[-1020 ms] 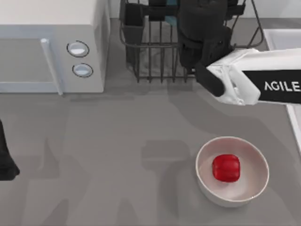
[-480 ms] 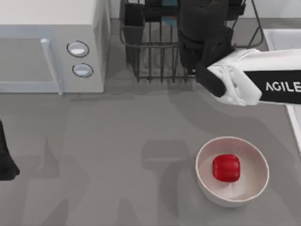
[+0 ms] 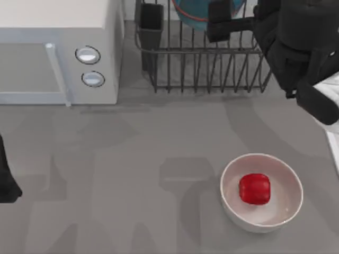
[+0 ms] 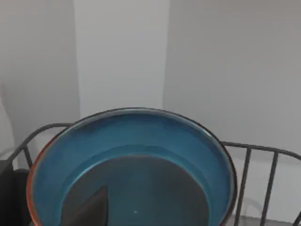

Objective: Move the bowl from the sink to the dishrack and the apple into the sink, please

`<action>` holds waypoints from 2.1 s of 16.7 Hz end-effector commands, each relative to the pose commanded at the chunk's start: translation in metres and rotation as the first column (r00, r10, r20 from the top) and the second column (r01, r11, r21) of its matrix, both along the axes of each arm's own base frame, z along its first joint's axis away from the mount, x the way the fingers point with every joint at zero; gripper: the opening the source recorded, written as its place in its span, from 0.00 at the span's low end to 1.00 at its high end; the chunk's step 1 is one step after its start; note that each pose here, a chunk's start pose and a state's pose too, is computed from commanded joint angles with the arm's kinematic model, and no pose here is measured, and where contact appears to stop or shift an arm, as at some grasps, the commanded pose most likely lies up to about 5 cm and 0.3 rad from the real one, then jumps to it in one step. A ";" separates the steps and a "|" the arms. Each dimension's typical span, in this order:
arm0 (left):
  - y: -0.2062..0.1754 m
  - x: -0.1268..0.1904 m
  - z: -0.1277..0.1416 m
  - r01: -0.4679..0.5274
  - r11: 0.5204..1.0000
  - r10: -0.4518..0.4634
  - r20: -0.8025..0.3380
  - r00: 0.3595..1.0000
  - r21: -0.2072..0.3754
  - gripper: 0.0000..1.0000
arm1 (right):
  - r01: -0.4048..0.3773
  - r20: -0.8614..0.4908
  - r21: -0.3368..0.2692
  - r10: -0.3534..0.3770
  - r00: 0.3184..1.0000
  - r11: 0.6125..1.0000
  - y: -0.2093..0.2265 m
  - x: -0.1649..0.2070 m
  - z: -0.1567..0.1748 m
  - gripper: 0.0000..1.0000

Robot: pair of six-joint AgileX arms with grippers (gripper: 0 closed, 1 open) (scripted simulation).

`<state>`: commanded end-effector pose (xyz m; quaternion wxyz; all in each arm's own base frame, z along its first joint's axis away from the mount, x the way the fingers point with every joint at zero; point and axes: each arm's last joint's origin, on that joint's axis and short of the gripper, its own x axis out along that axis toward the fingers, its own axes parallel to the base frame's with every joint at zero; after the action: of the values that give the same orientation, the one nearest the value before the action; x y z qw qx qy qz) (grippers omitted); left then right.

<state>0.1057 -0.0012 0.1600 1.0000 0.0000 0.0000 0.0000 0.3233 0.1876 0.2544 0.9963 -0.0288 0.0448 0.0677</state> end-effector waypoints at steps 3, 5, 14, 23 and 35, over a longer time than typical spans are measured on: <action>0.000 0.000 0.000 0.000 1.000 0.000 0.000 1.000 0.000 1.00 | 0.054 -0.002 0.007 -0.054 0.999 0.999 -0.058 -0.030 0.019 1.00; 0.000 0.000 0.000 0.000 1.000 0.000 0.000 1.000 0.000 1.00 | 0.127 0.055 0.042 -0.129 0.990 0.991 -0.098 -0.061 0.040 1.00; 0.000 0.000 0.000 0.000 1.000 0.000 0.000 1.000 0.000 1.00 | 0.252 0.180 0.100 -0.266 0.947 0.963 -0.187 -0.208 -0.033 1.00; 0.000 0.000 0.000 0.000 1.000 0.000 0.000 1.000 0.000 1.00 | 0.132 0.085 0.063 -0.137 0.987 0.989 -0.189 -0.218 -0.094 1.00; 0.000 0.000 0.000 0.000 1.000 0.000 0.000 1.000 0.000 1.00 | 0.132 0.085 0.063 -0.137 0.987 0.989 -0.189 -0.218 -0.094 1.00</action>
<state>0.1057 -0.0012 0.1600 1.0000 0.0000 0.0000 0.0000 0.1057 -0.0012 0.1600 1.0000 0.0000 0.0000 0.0000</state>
